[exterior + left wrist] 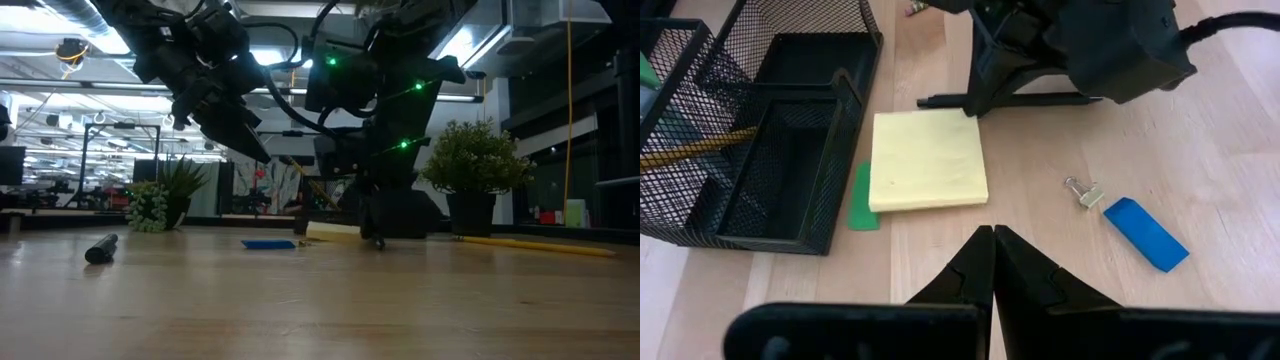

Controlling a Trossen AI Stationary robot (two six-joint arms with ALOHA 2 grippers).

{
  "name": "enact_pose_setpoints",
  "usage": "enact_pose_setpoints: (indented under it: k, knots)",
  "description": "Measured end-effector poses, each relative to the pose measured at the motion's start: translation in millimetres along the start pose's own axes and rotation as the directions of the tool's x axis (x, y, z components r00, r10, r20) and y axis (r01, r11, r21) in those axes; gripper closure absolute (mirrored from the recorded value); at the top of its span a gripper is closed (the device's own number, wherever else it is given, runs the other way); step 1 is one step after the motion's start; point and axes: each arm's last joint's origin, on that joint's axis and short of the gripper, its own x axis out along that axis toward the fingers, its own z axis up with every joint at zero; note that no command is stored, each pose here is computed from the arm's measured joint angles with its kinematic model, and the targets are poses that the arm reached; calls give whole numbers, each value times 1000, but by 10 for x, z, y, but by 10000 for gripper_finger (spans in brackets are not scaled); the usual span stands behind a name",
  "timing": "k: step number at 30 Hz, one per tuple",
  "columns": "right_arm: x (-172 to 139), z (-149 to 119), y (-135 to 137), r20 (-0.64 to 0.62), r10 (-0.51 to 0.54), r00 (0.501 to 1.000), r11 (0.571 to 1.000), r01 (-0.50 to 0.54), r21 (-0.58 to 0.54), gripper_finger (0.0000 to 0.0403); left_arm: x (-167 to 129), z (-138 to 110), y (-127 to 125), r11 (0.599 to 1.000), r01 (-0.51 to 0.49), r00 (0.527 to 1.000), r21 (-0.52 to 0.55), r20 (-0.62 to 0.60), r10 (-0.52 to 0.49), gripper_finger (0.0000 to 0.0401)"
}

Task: Pick and place office supplies into organizer
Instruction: Put the yellow sticky notes into the black desk organizer

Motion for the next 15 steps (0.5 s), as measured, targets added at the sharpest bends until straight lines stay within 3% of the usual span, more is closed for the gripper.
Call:
enact_pose_setpoints:
  k: [8, 15]
  knots:
    - [-44, 18, -30, -3, -1, 1000, 1000, 1, 17, 402, -1, 2, 0, 1000, -1, 1000, 3, 2, 1, 399]
    - [-169, 25, -111, 31, -10, 999, 998, 7, 65, 402, 32, -15, 3, 998, 2, 1000, 66, -12, -1, 399]
